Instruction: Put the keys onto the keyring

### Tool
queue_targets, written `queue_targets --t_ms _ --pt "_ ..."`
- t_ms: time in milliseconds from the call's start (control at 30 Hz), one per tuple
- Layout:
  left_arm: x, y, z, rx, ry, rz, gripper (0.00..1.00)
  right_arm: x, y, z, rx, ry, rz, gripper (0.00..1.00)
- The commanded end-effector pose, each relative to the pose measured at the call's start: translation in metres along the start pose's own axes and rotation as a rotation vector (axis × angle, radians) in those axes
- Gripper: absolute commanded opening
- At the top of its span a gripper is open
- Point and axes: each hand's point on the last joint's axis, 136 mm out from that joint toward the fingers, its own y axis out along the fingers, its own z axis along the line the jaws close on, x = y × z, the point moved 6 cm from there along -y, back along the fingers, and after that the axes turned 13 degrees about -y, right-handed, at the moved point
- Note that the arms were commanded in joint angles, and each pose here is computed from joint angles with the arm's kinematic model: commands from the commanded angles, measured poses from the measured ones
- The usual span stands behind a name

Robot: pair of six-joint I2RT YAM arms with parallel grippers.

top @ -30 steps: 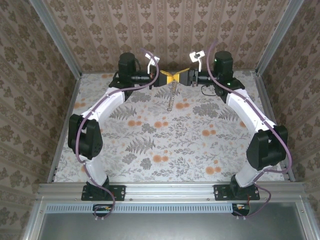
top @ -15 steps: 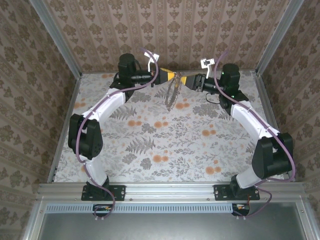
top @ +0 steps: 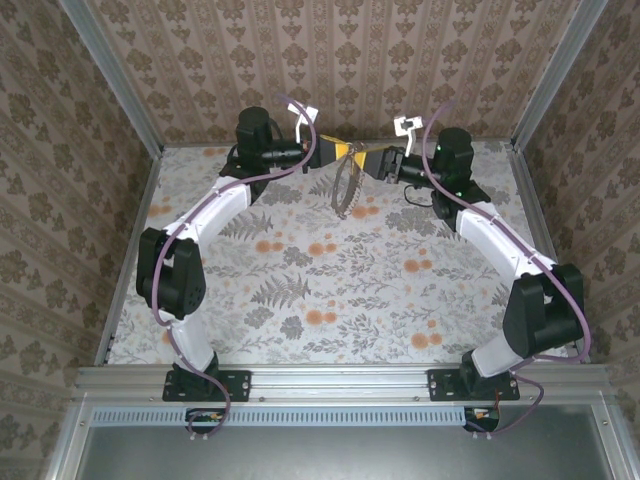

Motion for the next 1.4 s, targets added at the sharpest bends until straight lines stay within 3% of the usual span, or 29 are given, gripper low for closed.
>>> queue_targets --t_ms 0,400,833,1067,1367 --pt "0.011 -0.004 -0.026 -0.029 0.054 -0.023 0.00 0.010 0.006 0.002 0.007 -0.036 -0.019 0.42" --pt "0.012 -0.005 -0.026 -0.012 0.049 -0.039 0.00 0.002 0.011 0.001 -0.001 -0.027 0.015 0.00" --pt "0.012 -0.011 -0.027 0.036 0.043 -0.115 0.00 -0.007 0.025 0.015 -0.015 -0.046 0.049 0.00" --pt "-0.003 0.003 -0.032 0.041 0.032 -0.136 0.00 -0.010 0.033 0.018 -0.127 -0.045 0.061 0.00" --pt "-0.011 0.007 -0.029 0.062 0.014 -0.164 0.00 -0.003 0.035 0.024 -0.212 0.041 -0.058 0.00"
